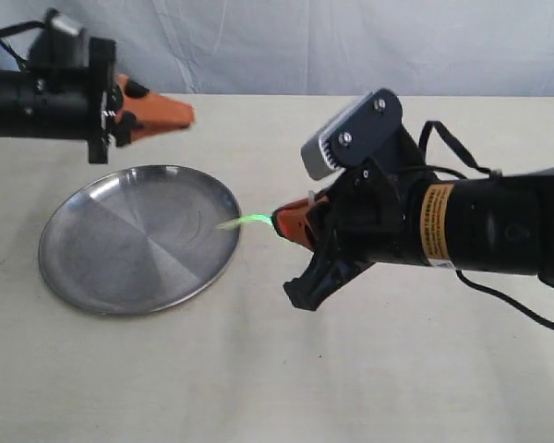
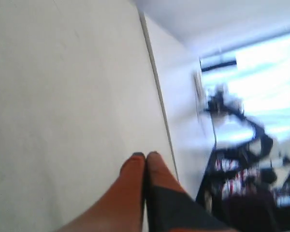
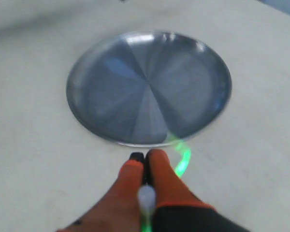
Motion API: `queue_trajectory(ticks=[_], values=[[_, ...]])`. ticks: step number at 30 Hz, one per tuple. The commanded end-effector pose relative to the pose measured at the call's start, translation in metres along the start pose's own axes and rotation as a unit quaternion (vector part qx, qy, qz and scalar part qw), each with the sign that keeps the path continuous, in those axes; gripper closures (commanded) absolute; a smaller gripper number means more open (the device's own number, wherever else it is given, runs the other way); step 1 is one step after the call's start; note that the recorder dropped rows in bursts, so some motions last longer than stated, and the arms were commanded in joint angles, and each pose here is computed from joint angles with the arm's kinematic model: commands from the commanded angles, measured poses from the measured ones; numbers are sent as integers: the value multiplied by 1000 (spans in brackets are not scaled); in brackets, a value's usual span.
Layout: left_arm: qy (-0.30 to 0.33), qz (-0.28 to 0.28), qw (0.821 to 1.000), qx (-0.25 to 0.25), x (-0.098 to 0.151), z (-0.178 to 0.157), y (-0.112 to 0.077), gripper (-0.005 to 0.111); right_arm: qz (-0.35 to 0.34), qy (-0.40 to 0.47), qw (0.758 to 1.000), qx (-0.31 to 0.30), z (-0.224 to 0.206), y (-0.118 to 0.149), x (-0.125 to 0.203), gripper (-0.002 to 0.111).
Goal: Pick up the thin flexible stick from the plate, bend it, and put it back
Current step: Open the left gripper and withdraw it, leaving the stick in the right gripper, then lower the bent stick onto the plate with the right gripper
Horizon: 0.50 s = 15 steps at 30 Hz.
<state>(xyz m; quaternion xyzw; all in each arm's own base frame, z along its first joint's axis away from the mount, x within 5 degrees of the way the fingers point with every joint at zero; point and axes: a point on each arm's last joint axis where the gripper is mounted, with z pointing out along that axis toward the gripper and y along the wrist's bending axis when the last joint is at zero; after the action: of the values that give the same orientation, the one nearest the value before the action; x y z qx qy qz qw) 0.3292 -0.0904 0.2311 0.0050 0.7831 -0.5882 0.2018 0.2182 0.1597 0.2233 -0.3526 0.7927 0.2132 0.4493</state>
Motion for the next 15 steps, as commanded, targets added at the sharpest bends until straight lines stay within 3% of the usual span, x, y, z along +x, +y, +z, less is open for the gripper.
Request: queue_trajectory(ticks=[1,5,10,15], values=[[-57,-59,996,15,-2,-2,3,107,25,-7,1000,-4,0,0,1,109],[-55,-70,996,7,4,-1,8,107,28,-22,999,-13,0,1,-5,109],[-64,-42,997,11,1,-9,6,107,48,-34,998,-12,0,0,-9,109],[-124,9,992,-2,-14,-46,-2,107,118,-72,990,-19,4,-1,-15,109]])
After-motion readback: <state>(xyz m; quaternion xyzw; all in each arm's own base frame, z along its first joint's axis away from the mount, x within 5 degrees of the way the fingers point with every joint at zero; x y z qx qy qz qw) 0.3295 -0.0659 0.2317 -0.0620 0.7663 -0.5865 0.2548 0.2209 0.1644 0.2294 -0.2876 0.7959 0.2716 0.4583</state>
